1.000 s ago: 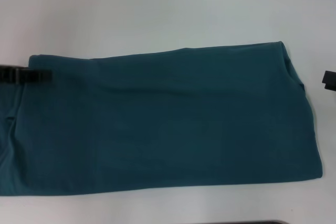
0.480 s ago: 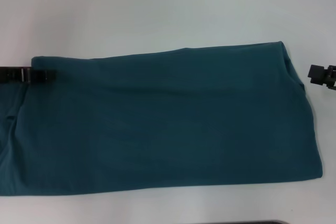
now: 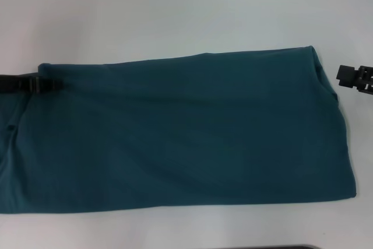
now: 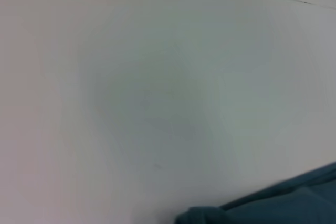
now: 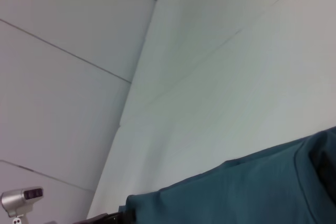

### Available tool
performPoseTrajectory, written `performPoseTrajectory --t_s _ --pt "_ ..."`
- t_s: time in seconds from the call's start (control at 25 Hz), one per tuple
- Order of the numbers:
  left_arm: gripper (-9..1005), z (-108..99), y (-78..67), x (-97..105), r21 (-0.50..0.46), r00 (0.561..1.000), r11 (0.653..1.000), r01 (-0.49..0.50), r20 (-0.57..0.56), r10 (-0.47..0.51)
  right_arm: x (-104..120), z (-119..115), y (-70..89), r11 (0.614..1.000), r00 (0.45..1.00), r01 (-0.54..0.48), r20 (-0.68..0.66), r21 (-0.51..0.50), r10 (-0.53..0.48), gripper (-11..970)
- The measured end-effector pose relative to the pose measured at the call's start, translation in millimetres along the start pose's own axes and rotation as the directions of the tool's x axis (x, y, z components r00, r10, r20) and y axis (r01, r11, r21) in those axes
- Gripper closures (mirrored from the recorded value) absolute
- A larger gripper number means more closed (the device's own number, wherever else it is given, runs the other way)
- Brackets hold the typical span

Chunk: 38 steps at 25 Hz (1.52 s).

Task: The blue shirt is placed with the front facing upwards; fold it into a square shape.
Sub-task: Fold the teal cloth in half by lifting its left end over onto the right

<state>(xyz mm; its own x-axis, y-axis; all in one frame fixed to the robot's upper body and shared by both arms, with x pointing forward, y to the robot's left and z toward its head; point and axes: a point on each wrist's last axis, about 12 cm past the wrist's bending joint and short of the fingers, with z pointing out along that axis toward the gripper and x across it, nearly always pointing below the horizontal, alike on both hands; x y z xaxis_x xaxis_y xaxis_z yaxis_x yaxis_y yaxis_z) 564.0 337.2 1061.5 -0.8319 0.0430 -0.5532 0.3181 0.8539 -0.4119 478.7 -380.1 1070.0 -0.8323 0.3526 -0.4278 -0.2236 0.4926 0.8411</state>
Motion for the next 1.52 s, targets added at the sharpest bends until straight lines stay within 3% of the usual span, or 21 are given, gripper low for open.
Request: performPoseTrajectory --t_s 0.32,0.48,0.68,1.0,1.08,1.28,1.4,1.52 --pt "762 -9 -3.0 2 0.049 1.000 0.999 0.020 0.019 -0.021 -3 3 2.8 1.000 1.000 0.013 -0.001 -0.015 -0.013 503" --pt "759 -23 -10.3 0 0.154 0.996 0.988 0.025 0.081 -0.038 -4 2 4.2 0.999 0.999 0.037 0.001 -0.023 -0.037 503" --pt "756 -48 -11.3 0 0.299 0.972 0.953 0.049 0.206 -0.115 -6 3 6.2 0.996 0.996 0.085 0.010 -0.038 -0.085 503" --pt "751 -61 -14.7 9 0.422 0.943 0.906 0.037 0.285 -0.171 -9 14 9.8 0.983 0.985 0.174 -0.010 -0.058 -0.175 454" --pt "698 -62 -17.6 12 0.448 0.939 0.894 0.022 0.299 -0.173 -8 18 11.0 0.979 0.980 0.194 -0.025 -0.066 -0.196 430" --pt "534 -63 -23.1 15 0.494 0.937 0.870 0.001 0.304 -0.174 -9 20 14.8 0.970 0.974 0.222 -0.035 -0.096 -0.226 211" --pt "361 -62 -25.9 16 0.510 0.937 0.860 -0.007 0.304 -0.172 -9 19 15.9 0.967 0.971 0.235 -0.030 -0.103 -0.239 180" --pt "252 -62 -26.7 15 0.514 0.935 0.858 -0.008 0.308 -0.176 -10 19 17.6 0.959 0.965 0.259 -0.013 -0.116 -0.262 148"
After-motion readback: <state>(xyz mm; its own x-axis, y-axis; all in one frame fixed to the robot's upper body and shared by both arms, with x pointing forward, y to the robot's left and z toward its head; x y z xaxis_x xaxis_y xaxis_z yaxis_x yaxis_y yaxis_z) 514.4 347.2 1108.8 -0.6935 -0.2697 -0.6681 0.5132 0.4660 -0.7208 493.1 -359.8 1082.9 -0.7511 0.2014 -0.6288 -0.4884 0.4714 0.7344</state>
